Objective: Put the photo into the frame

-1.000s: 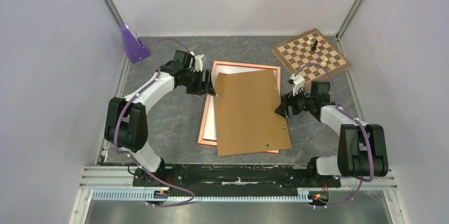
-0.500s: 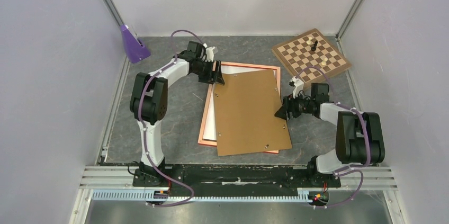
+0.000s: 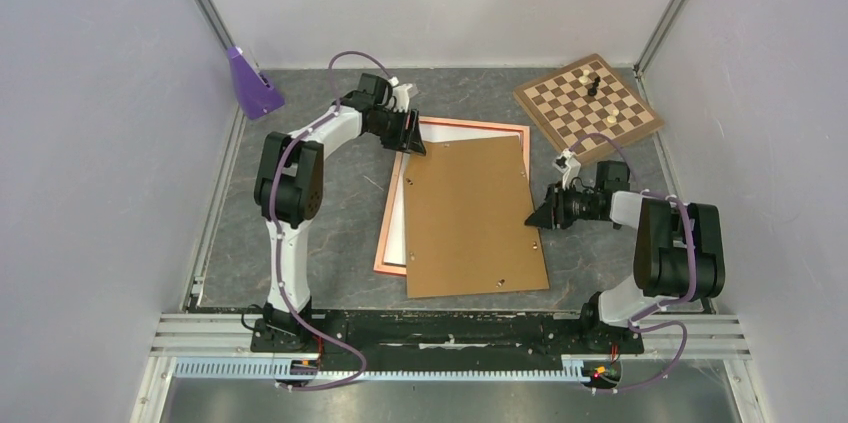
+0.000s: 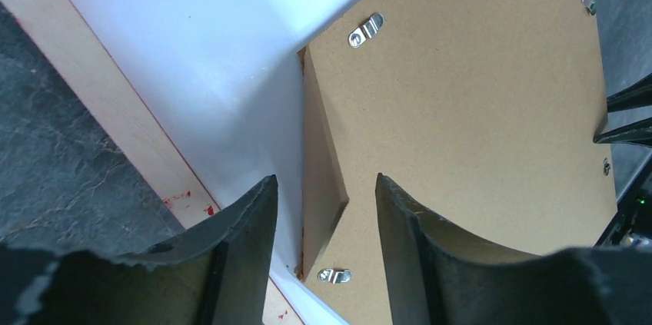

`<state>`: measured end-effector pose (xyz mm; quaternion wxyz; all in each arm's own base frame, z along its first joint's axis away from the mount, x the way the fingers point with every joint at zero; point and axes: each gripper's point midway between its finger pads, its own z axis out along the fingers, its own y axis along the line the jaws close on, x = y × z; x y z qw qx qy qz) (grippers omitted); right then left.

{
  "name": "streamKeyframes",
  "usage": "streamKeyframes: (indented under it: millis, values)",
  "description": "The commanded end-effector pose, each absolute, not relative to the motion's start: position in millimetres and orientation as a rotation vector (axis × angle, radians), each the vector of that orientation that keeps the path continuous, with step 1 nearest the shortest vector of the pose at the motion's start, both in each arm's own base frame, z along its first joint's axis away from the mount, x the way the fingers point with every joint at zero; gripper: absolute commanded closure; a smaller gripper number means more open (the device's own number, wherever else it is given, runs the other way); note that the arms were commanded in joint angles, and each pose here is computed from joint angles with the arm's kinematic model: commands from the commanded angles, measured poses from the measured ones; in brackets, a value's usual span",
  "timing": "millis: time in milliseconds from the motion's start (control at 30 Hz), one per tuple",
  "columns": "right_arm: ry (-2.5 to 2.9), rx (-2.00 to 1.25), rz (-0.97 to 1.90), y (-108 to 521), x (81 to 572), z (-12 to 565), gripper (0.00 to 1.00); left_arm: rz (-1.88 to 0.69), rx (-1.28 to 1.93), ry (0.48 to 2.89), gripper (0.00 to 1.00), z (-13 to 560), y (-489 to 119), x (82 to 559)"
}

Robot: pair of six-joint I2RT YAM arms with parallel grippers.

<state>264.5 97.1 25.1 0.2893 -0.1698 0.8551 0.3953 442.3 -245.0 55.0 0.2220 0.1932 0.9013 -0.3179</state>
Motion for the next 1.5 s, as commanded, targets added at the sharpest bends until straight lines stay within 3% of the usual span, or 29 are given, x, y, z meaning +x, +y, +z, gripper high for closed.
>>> streamKeyframes:
  millis: [0,300,700,1467]
  values:
    - [2.232,-0.528,1.031,94.1,271.3,30.0,0.77,-0.942,0.629,2.405,0.46,62.6,-255.5,449.9]
    - [2.228,-0.549,1.022,87.8,269.9,30.1,0.89,-1.056,0.590,2.401,0.57,61.5,-253.4,446.5]
    - [2.176,-0.636,1.027,80.8,266.5,29.7,0.96,-1.181,0.613,2.365,0.72,71.4,-254.1,438.6]
    - [2.271,-0.636,0.911,60.0,262.1,6.7,0.99,-0.768,0.445,2.531,0.68,29.8,-216.3,474.3]
